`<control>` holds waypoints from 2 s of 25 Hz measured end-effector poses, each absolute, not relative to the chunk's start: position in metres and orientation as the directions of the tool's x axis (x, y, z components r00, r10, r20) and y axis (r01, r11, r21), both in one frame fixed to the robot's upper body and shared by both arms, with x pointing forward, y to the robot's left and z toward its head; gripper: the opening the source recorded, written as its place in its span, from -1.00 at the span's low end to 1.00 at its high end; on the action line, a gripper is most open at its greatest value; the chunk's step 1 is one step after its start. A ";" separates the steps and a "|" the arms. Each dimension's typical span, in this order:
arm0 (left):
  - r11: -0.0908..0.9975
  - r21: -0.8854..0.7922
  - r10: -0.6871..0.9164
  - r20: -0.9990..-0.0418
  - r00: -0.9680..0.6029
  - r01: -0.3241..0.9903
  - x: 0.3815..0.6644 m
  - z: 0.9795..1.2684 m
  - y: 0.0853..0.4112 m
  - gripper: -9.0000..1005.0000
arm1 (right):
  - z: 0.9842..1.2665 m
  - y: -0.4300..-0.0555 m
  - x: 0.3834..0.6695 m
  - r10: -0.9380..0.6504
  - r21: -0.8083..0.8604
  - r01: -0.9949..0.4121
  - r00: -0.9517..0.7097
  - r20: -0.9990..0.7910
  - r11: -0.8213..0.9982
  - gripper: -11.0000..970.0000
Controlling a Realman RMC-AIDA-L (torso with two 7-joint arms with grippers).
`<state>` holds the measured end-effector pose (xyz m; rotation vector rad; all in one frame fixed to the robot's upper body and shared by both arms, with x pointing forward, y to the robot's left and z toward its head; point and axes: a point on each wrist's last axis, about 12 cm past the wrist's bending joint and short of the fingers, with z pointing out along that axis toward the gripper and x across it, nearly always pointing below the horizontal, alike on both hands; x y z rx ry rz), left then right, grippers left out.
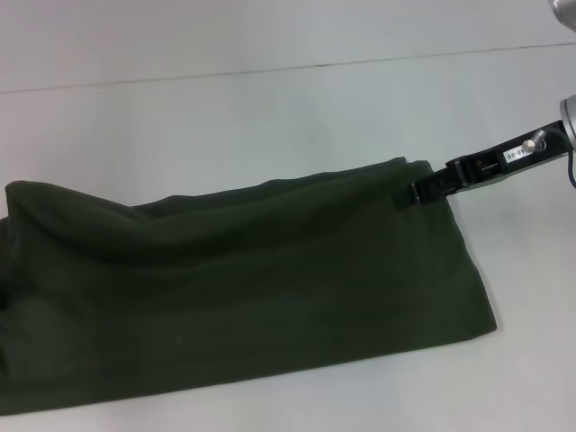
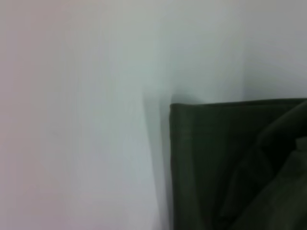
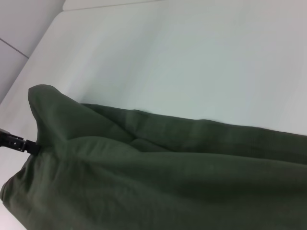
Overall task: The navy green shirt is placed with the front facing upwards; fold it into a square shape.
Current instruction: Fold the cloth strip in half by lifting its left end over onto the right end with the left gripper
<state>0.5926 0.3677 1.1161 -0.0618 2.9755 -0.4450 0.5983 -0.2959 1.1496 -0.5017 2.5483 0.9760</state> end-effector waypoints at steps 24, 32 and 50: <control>0.959 -0.284 -0.054 -0.122 -0.991 -0.017 0.594 1.116 0.366 0.41 | 1.150 -0.296 0.599 -0.197 0.555 -0.448 -0.869 -0.453 0.700 0.37; 0.957 -0.289 -0.050 -0.112 -0.992 -0.016 0.593 1.114 0.364 0.40 | 1.149 -0.297 0.598 -0.196 0.556 -0.446 -0.871 -0.451 0.702 0.37; 0.961 -0.275 -0.063 -0.108 -0.992 -0.032 0.592 1.116 0.369 0.38 | 1.148 -0.296 0.597 -0.201 0.562 -0.444 -0.874 -0.442 0.698 0.37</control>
